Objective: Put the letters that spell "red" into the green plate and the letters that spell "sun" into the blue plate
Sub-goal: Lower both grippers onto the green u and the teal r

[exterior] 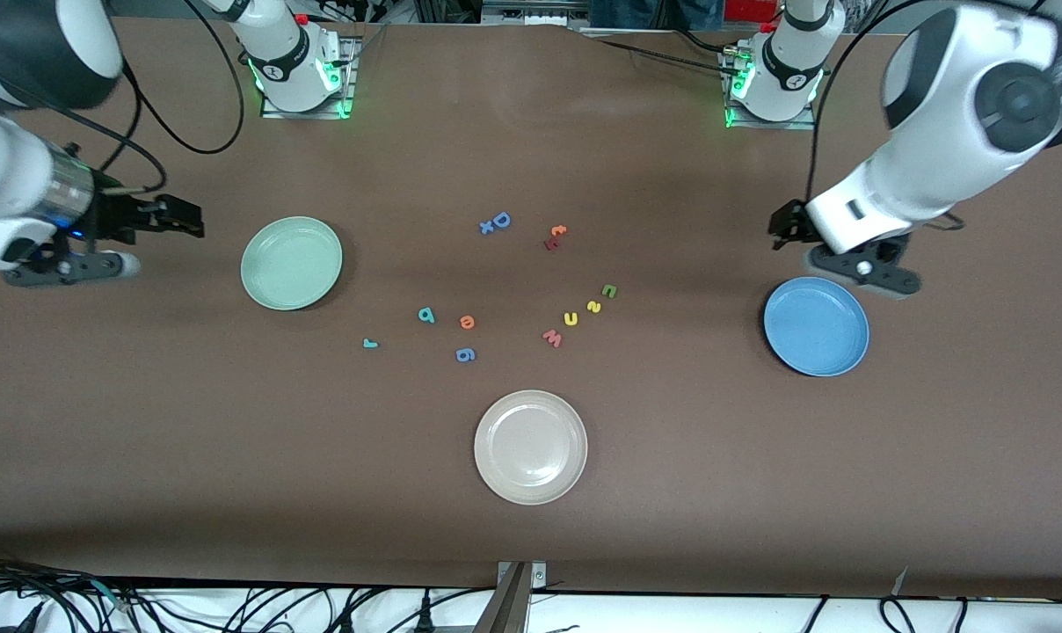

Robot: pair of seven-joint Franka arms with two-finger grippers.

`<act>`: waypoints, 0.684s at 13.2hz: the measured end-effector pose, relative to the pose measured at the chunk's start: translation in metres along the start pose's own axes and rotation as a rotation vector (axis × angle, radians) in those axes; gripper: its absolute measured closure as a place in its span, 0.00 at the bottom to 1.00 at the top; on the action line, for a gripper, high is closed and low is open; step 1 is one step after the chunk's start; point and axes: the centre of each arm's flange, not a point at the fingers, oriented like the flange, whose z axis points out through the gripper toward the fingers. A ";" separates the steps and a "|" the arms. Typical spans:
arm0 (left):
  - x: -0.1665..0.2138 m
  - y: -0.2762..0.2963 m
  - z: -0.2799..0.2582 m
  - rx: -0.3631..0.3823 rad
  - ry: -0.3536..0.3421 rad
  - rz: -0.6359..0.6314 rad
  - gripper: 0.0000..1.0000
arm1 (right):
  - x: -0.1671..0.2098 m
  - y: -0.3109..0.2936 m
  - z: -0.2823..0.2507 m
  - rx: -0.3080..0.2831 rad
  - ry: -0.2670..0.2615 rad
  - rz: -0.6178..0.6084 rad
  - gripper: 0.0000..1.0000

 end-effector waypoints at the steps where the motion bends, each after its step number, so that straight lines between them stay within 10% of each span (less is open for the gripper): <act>1: 0.007 0.008 0.021 -0.003 0.006 0.014 0.01 | 0.009 -0.003 0.014 0.000 -0.023 -0.005 0.00; 9: 0.032 0.098 0.154 -0.044 0.009 0.172 0.00 | 0.104 -0.067 0.142 -0.017 0.052 0.044 0.04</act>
